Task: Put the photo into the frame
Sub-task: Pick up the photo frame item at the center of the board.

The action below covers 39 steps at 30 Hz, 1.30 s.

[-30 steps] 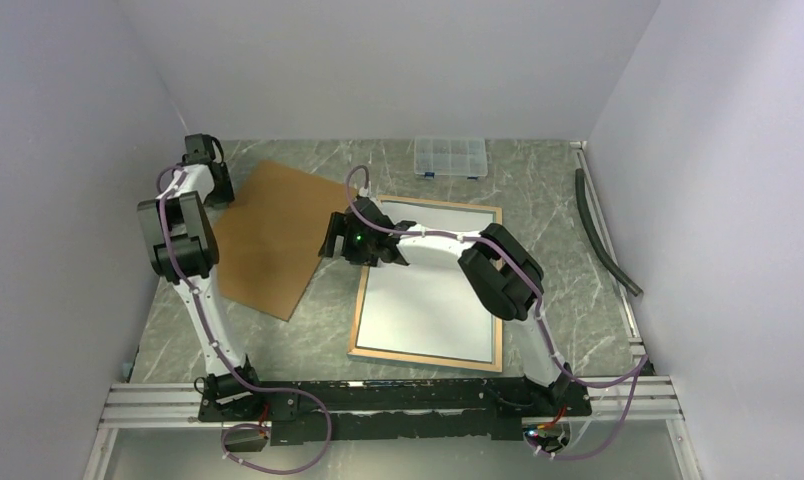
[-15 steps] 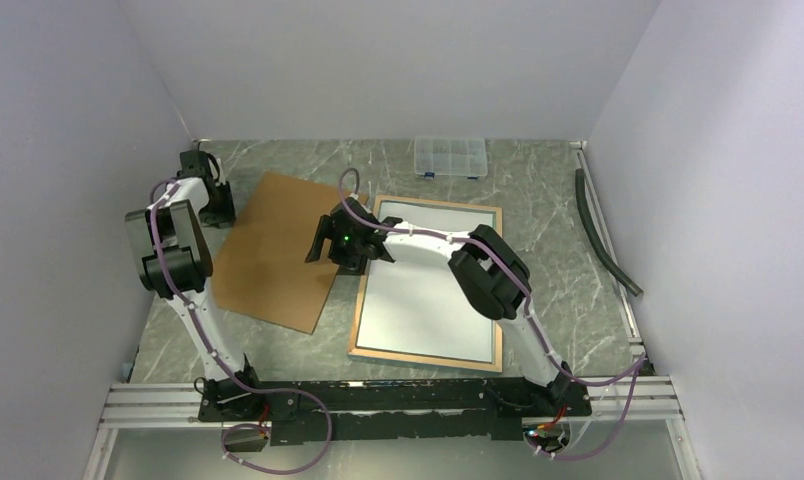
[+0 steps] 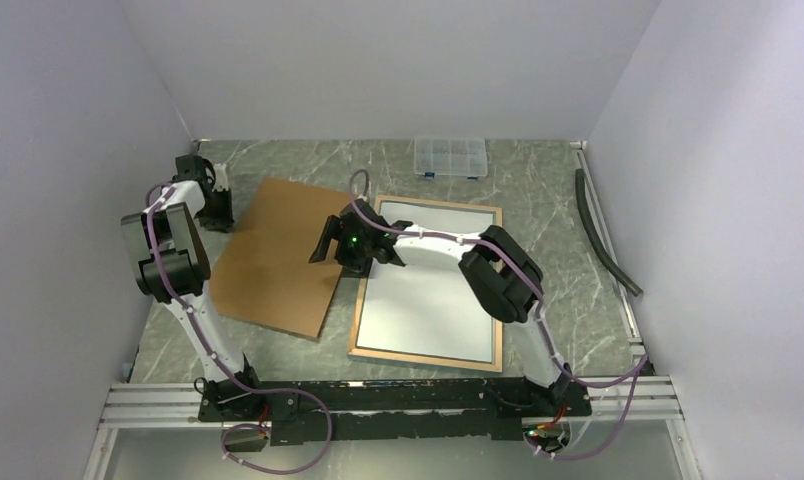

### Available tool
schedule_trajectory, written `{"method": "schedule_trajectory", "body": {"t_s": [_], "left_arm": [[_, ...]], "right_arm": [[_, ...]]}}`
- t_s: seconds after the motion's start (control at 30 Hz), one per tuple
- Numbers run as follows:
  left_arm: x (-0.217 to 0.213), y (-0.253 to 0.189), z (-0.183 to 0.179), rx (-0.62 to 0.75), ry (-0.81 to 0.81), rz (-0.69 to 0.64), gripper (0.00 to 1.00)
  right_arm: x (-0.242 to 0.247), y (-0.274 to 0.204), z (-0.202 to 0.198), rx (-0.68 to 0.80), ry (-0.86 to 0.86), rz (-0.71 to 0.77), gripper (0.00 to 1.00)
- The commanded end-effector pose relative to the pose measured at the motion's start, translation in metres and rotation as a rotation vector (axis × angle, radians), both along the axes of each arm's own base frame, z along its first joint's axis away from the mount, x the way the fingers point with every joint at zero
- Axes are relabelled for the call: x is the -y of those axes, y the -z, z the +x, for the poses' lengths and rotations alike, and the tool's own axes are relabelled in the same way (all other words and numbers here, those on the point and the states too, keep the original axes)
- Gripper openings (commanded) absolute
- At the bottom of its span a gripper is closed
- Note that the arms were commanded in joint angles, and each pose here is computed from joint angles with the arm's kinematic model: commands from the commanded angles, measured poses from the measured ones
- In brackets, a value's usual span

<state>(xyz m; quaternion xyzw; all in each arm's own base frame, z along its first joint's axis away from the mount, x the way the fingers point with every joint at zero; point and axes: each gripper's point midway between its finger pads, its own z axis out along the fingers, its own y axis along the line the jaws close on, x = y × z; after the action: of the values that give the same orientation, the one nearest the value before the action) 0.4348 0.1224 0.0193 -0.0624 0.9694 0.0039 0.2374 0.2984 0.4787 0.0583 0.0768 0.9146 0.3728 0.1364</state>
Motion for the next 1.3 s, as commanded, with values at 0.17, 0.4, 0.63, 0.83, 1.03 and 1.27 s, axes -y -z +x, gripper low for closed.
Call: {"method": "schedule_trajectory", "body": {"t_s": [0.17, 0.4, 0.63, 0.83, 1.03, 1.27], "left_arm": [[0.083, 0.037, -0.084, -0.333, 0.148, -0.289, 0.28], [0.132, 0.033, -0.091, -0.368, 0.274, -0.316, 0.28], [0.173, 0.028, -0.098, -0.402, 0.378, -0.336, 0.27], [0.177, 0.022, -0.105, -0.407, 0.393, -0.342, 0.26], [0.176, 0.024, -0.114, -0.419, 0.413, -0.327, 0.25], [0.173, 0.027, -0.112, -0.421, 0.415, -0.310, 0.24]], "right_arm": [[-0.012, -0.153, 0.015, 0.257, 0.022, 0.360, 0.92], [0.030, -0.135, 0.007, 0.215, 0.132, 0.337, 0.90], [0.078, -0.121, 0.004, 0.201, 0.229, 0.305, 0.90], [0.106, -0.094, -0.004, 0.153, 0.269, 0.288, 0.88], [0.118, -0.074, -0.007, 0.130, 0.277, 0.289, 0.86], [0.120, -0.057, -0.010, 0.112, 0.250, 0.279, 0.85]]}}
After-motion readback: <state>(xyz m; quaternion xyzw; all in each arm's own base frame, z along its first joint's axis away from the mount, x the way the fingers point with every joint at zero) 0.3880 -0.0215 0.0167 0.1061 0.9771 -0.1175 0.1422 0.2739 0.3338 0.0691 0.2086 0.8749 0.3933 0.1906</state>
